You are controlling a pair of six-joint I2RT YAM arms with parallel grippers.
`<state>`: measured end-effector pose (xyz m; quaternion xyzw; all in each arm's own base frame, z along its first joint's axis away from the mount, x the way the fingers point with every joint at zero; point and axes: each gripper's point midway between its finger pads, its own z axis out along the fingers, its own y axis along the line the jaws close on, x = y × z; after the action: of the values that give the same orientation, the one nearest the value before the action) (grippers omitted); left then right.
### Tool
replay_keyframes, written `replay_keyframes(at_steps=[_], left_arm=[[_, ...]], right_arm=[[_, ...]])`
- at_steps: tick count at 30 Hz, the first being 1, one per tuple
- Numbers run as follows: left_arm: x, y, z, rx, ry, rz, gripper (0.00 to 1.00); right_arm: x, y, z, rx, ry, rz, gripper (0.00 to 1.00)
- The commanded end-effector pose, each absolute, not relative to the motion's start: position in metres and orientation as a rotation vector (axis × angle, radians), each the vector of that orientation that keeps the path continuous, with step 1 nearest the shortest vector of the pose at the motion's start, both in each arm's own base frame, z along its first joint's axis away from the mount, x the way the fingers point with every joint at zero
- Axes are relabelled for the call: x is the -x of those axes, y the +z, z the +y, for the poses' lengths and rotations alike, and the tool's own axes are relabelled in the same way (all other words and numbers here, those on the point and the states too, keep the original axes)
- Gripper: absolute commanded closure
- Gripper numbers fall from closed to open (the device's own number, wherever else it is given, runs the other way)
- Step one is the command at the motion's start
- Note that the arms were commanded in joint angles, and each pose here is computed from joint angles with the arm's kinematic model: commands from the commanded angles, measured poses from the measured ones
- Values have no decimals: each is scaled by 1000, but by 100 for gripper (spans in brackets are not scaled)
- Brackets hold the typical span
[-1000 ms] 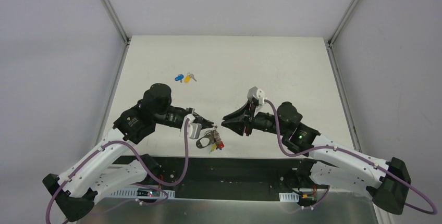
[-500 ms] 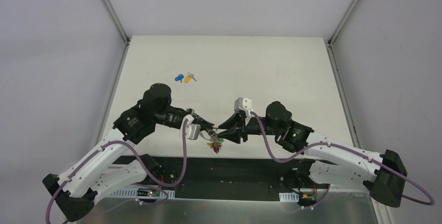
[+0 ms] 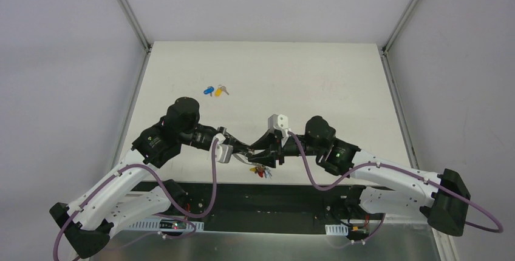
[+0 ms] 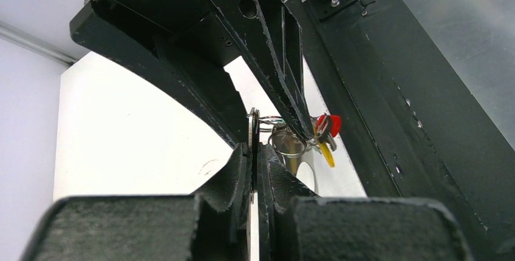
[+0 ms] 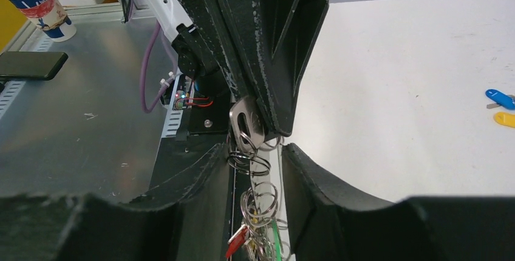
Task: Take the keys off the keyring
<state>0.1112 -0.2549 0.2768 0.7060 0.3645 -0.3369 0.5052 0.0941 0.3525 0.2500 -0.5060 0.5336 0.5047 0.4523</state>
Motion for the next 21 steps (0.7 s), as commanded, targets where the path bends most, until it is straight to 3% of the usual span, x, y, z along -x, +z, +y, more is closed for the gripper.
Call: replay_keyframes(at_steps=[1, 6, 9, 13, 18, 21], left_arm=[[-104, 298, -257, -1680, -832, 769, 100], [-104, 299, -257, -1679, -832, 767, 100], [-103, 300, -256, -1676, -823, 763, 100], [-104, 301, -256, -1674, -822, 765, 100], [-104, 300, -257, -1675, -827, 767, 100], [-104, 300, -257, -1674, -827, 768, 100]], right_arm=[[-88, 290, 355, 1232, 1267, 1142, 61], [-83, 287, 354, 1243, 1293, 1157, 71], [-80, 283, 353, 1259, 1307, 1172, 67], [-71, 279, 350, 1293, 1348, 1180, 54], [-63, 278, 347, 1314, 1381, 1171, 52], [-61, 279, 345, 1322, 1389, 1162, 56]])
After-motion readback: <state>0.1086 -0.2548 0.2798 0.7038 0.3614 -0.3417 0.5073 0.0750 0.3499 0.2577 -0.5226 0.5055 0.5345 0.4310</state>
